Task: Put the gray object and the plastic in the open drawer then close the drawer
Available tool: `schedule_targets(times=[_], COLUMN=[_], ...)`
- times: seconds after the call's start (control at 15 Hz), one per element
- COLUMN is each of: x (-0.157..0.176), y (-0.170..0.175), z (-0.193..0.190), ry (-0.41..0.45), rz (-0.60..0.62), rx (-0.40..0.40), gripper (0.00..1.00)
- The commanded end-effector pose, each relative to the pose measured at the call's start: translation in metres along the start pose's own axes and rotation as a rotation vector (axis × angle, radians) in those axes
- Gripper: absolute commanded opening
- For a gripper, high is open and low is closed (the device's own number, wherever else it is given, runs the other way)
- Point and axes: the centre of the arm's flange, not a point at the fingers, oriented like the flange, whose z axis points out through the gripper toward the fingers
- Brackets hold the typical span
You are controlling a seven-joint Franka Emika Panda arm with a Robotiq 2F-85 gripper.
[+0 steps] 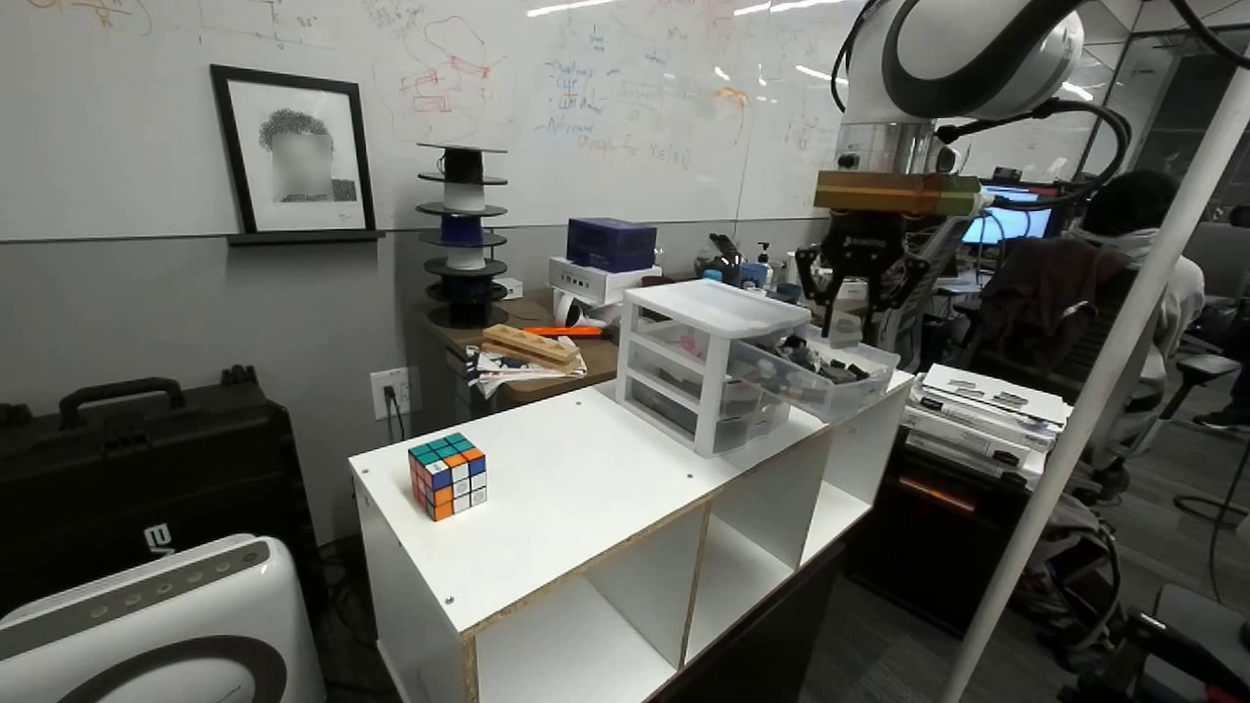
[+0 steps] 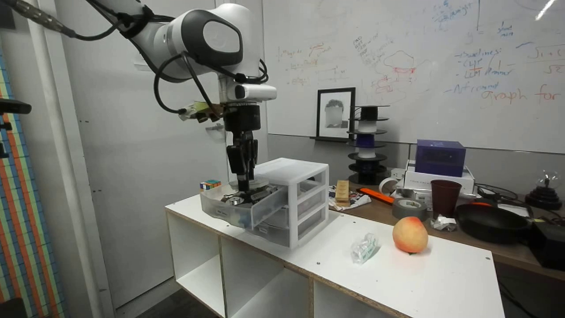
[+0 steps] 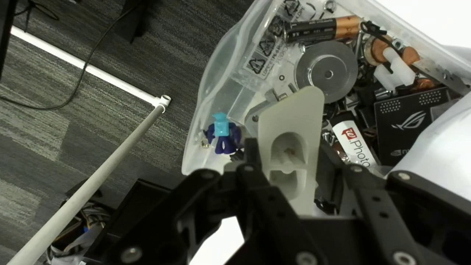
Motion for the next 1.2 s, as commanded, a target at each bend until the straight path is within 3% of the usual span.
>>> schedule_targets(times=[0.0,0.2,0.27,0.33,0.6,0.8,1.0,1.13], x=[-0.009,-0.017,-0.02,-0.022,-0.03,-0.032,-0.03,-0.015], y=[-0.011,-0.021,-0.023,-0.024,-0.015,0.007,0.03,0.048], z=[0.007,0.014,0.015,0.015,0.004,-0.016,-0.041,-0.058], ry=[-0.018,-0.028,-0.027,-0.027,-0.012,-0.007,-0.119,-0.14], rz=[0.008,-0.005,-0.016,-0.027,-0.046,-0.049,-0.122,-0.203], rx=[0.04,0.045,0.044,0.043,0.044,0.043,0.014,-0.02], gripper=[0.19,0.21,0.65,0.66,0.95,1.0,1.0,1.0])
